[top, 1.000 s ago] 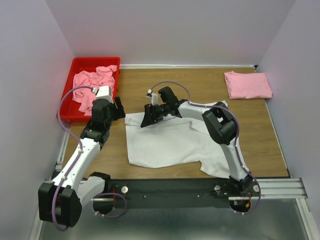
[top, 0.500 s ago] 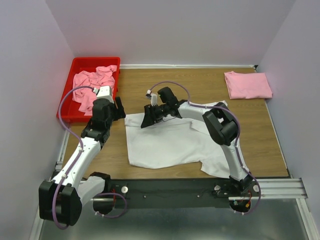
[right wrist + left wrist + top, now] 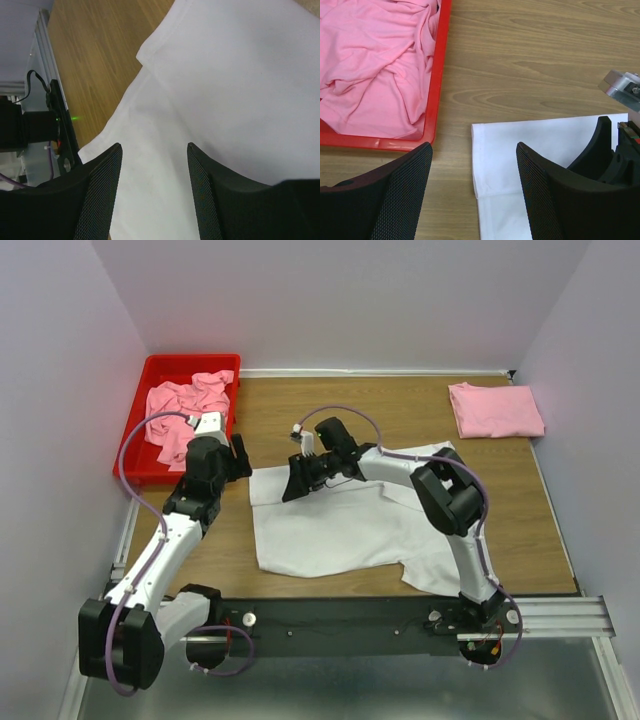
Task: Fold and stack the t-shirts
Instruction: Fold the tshirt
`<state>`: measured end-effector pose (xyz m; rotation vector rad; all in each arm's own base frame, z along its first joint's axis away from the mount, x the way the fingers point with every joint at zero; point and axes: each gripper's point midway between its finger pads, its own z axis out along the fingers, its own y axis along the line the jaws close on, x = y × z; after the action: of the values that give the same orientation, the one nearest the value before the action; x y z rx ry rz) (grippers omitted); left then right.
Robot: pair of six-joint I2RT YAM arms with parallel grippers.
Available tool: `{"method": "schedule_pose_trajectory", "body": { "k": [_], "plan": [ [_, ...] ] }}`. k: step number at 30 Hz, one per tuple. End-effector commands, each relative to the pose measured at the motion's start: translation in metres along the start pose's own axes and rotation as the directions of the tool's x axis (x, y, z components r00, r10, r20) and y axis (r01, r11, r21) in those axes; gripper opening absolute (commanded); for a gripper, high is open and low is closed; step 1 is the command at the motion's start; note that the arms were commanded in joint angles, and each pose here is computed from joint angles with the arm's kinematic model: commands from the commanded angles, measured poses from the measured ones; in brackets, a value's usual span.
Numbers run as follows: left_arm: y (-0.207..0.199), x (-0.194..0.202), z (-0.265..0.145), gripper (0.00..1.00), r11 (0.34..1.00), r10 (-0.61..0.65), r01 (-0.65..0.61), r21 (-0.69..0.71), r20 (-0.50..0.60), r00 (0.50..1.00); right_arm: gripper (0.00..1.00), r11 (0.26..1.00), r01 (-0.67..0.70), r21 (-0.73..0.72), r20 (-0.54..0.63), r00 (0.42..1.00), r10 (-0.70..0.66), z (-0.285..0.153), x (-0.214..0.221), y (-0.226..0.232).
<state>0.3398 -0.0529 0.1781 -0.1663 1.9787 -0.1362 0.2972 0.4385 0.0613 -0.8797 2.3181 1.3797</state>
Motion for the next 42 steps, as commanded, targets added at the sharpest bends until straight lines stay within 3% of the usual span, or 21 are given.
{"method": "schedule_pose_trajectory", "body": {
  "k": [1, 6, 10, 11, 15, 18, 21, 29, 33, 37, 42],
  "plan": [
    [-0.009, 0.002, 0.003, 0.76, 0.999, 0.012, -0.012, 0.047, -0.005, 1.000, 0.61, 0.999, 0.029, 0.036, 0.016, 0.999, -0.030, -0.008, -0.001, 0.007],
    [-0.029, 0.026, 0.013, 0.73, 0.991, -0.016, 0.030, 0.128, -0.106, 0.994, 0.57, 0.984, 0.011, 0.178, 0.143, 0.989, -0.037, -0.055, -0.033, -0.004],
    [-0.045, 0.046, 0.026, 0.69, 0.983, -0.025, 0.061, 0.172, -0.205, 0.979, 0.52, 0.922, -0.202, 0.331, 0.295, 0.950, 0.103, -0.140, -0.029, -0.072],
    [-0.048, 0.060, 0.032, 0.67, 0.983, -0.018, 0.064, 0.173, -0.255, 0.967, 0.50, 0.891, -0.257, 0.374, 0.362, 0.925, 0.115, -0.174, -0.033, -0.092],
    [-0.051, 0.093, 0.050, 0.63, 0.985, -0.017, 0.082, 0.153, -0.387, 0.922, 0.49, 0.800, -0.406, 0.441, 0.484, 0.859, 0.170, -0.240, -0.015, -0.135],
    [-0.052, 0.112, 0.062, 0.61, 0.986, -0.026, 0.097, 0.134, -0.457, 0.889, 0.48, 0.682, -0.555, 0.476, 0.610, 0.767, 0.198, -0.306, -0.001, -0.181],
    [-0.047, 0.127, 0.072, 0.61, 0.991, -0.034, 0.094, 0.095, -0.499, 0.866, 0.43, 0.601, -0.647, 0.469, 0.680, 0.699, 0.222, -0.342, 0.011, -0.214],
    [-0.038, 0.156, 0.091, 0.58, 0.997, -0.026, 0.060, 0.038, -0.591, 0.806, 0.22, 0.471, -0.762, 0.444, 0.755, 0.601, 0.261, -0.380, 0.034, -0.278],
    [-0.032, 0.169, 0.101, 0.56, 0.999, -0.030, 0.040, 0.001, -0.638, 0.770, 0.20, 0.428, -0.794, 0.431, 0.767, 0.572, 0.290, -0.385, 0.048, -0.298],
    [-0.026, 0.165, 0.110, 0.54, 0.999, -0.039, 0.029, -0.027, -0.640, 0.767, 0.19, 0.373, -0.817, 0.439, 0.777, 0.554, 0.300, -0.388, 0.061, -0.315],
    [-0.018, 0.158, 0.131, 0.50, 0.999, -0.033, 0.005, -0.045, -0.654, 0.756, 0.19, 0.400, -0.802, 0.443, 0.766, 0.571, 0.295, -0.389, 0.049, -0.335]
  ]
}}
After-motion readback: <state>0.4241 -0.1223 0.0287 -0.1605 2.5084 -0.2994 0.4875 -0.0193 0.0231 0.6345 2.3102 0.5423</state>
